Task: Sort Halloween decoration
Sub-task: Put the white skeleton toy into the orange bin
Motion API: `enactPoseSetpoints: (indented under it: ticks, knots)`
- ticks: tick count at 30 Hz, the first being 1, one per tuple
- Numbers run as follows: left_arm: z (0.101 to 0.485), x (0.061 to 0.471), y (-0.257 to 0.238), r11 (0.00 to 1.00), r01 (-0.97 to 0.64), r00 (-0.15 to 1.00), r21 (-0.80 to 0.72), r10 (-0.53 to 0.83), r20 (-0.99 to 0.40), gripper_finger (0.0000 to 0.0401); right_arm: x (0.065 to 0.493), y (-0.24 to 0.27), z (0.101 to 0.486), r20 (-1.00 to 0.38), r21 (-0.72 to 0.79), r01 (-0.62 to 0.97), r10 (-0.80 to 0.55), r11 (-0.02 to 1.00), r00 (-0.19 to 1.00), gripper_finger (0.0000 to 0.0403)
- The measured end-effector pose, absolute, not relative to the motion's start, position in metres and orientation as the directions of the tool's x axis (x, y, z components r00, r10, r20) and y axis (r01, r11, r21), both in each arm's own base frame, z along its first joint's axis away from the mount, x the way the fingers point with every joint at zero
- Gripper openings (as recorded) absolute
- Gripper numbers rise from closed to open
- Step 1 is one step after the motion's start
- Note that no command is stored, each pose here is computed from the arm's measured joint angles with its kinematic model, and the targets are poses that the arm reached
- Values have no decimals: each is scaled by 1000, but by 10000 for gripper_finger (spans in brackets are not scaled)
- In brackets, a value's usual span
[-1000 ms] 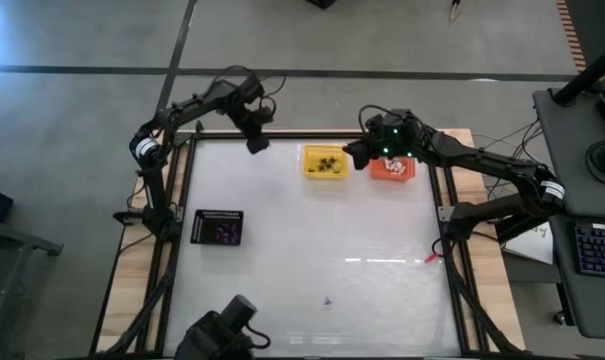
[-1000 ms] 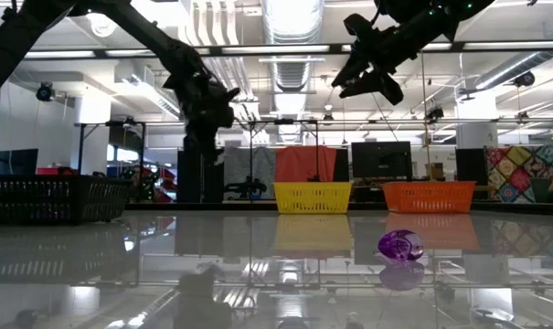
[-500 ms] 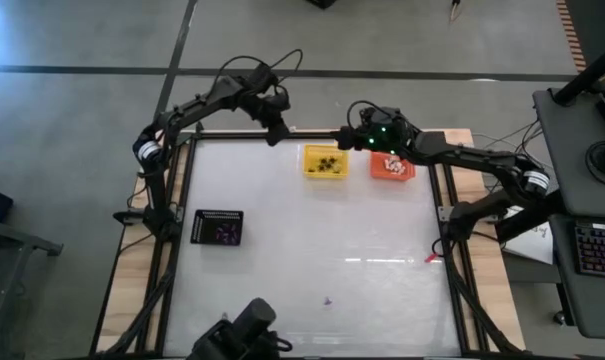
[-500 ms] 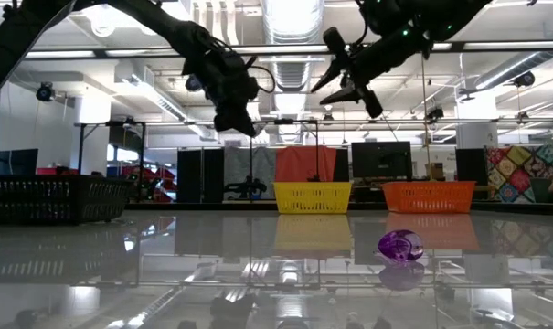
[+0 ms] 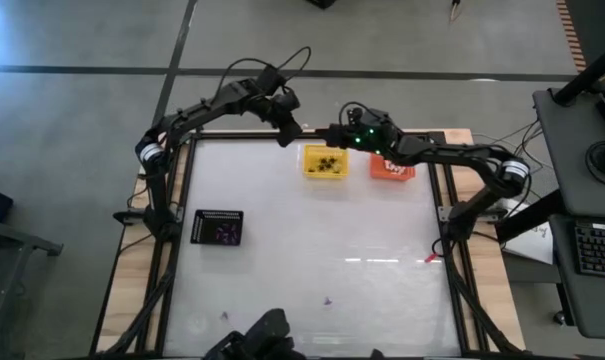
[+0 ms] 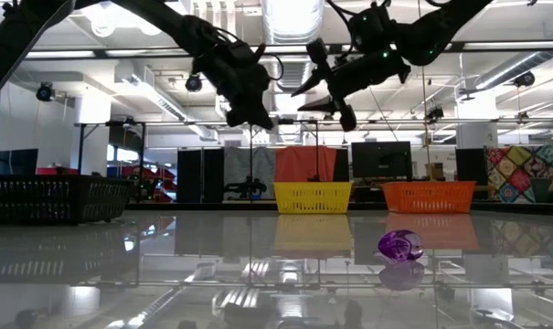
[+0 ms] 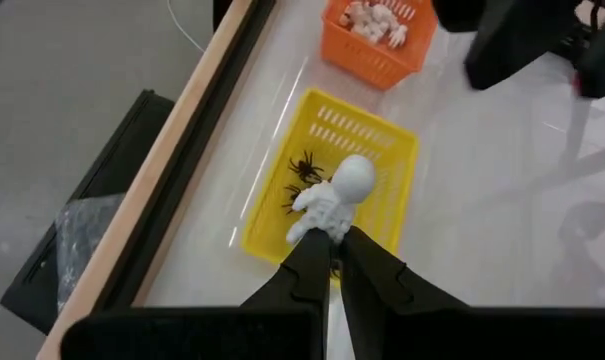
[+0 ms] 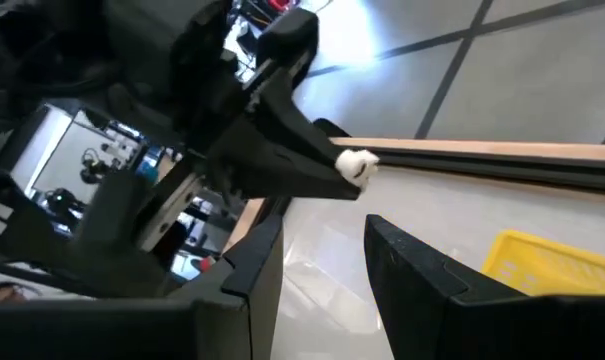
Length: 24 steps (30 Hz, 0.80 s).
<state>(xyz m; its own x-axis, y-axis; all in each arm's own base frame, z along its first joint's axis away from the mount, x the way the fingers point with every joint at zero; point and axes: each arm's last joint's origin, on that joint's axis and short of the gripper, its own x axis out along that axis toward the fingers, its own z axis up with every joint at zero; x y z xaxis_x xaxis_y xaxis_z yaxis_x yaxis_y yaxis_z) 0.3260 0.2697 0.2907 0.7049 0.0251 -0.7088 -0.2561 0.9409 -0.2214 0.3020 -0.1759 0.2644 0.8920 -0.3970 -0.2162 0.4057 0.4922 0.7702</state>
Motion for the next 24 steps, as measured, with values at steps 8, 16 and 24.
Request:
enactPoseSetpoints:
  ticks: [8,16,24]
  knots:
    - [292,340,255,952,-214,718,-219,1,-696,0,310,-181,264,-220,768,410,-399,492,890,132]
    - [293,347,248,956,-202,730,-213,2,-683,0,315,-184,261,-315,743,478,-386,468,867,132]
    - [294,348,247,957,-200,735,-211,4,-679,0,315,-184,259,-324,720,494,-394,487,860,132]
